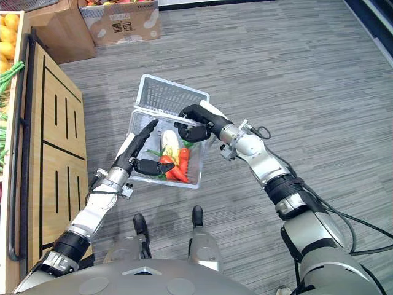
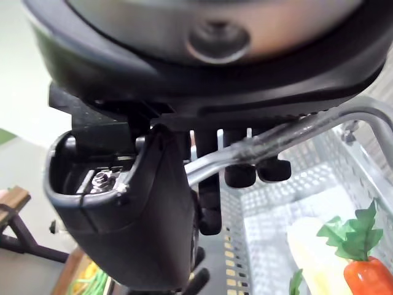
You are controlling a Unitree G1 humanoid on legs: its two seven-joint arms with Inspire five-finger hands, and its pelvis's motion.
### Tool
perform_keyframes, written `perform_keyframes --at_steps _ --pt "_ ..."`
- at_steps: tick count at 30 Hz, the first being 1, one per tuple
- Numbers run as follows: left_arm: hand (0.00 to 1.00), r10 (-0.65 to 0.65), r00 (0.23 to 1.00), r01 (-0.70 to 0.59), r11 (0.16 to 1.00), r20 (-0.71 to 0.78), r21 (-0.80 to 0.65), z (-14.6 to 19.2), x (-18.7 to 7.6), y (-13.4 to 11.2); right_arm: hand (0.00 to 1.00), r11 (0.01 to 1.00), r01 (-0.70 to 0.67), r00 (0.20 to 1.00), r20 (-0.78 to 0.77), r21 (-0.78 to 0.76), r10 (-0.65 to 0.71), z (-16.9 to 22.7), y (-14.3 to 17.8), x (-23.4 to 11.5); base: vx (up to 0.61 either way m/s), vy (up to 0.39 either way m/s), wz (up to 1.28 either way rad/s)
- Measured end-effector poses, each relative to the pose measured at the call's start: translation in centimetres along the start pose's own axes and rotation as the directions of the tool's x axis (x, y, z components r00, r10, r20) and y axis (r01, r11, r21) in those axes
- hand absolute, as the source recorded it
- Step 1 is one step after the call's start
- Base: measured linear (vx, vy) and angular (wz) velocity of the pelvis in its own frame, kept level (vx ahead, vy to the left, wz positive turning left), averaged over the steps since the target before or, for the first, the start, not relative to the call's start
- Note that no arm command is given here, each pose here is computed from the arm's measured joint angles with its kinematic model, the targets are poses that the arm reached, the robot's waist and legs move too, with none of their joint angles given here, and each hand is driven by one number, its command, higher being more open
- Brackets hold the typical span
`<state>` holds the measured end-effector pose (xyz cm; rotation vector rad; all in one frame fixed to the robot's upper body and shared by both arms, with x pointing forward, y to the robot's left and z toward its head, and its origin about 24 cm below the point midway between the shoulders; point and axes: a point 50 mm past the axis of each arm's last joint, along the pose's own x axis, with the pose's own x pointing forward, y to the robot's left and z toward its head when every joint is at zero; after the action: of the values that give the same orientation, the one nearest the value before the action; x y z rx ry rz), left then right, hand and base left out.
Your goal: Pick vegetable in the basket
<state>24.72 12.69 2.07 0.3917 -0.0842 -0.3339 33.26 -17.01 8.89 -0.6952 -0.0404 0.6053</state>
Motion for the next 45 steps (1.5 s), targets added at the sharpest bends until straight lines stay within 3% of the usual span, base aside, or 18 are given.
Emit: perform_keyframes --at_steps 8,15,29,33,38,45 --pt "1.00 -0.163 0.982 0.171 0.981 0.096 -0.090 2.4 -1.7 -2.6 0.00 0.999 0.018 0.999 -0.042 -0.029 -0.019 -0.8 -0.9 -0.6 0.00 0.000 0.03" --pt "1.00 -0.214 0.896 0.300 0.938 0.388 -0.174 8.3 -2.3 -4.0 0.00 0.994 -0.071 0.990 -0.127 -0.079 0.061 -2.4 1.3 -0.3 -0.01 -0.002 0.07" --pt "1.00 -0.259 0.859 0.386 0.894 0.441 -0.228 9.5 -4.3 -4.1 0.00 0.993 -0.072 0.982 -0.182 -0.096 0.053 -3.6 1.4 -0.4 0.00 -0.004 0.03" --pt "1.00 -0.225 0.886 0.350 0.899 0.405 -0.264 8.8 -5.1 -3.7 0.00 0.993 -0.073 0.982 -0.182 -0.095 0.055 -3.6 1.7 -0.3 0.00 -0.002 0.01" --pt "1.00 -0.132 0.948 0.216 0.936 0.291 -0.278 6.6 -6.4 -1.7 0.00 0.998 -0.042 0.974 -0.225 -0.050 0.029 -5.1 2.5 -1.2 0.01 -0.005 0.13" --pt "1.00 0.122 0.992 -0.114 0.971 0.030 -0.210 1.6 -8.7 2.9 0.00 0.996 0.055 0.944 -0.328 0.072 -0.029 -8.5 4.3 -4.5 0.00 0.000 0.09"
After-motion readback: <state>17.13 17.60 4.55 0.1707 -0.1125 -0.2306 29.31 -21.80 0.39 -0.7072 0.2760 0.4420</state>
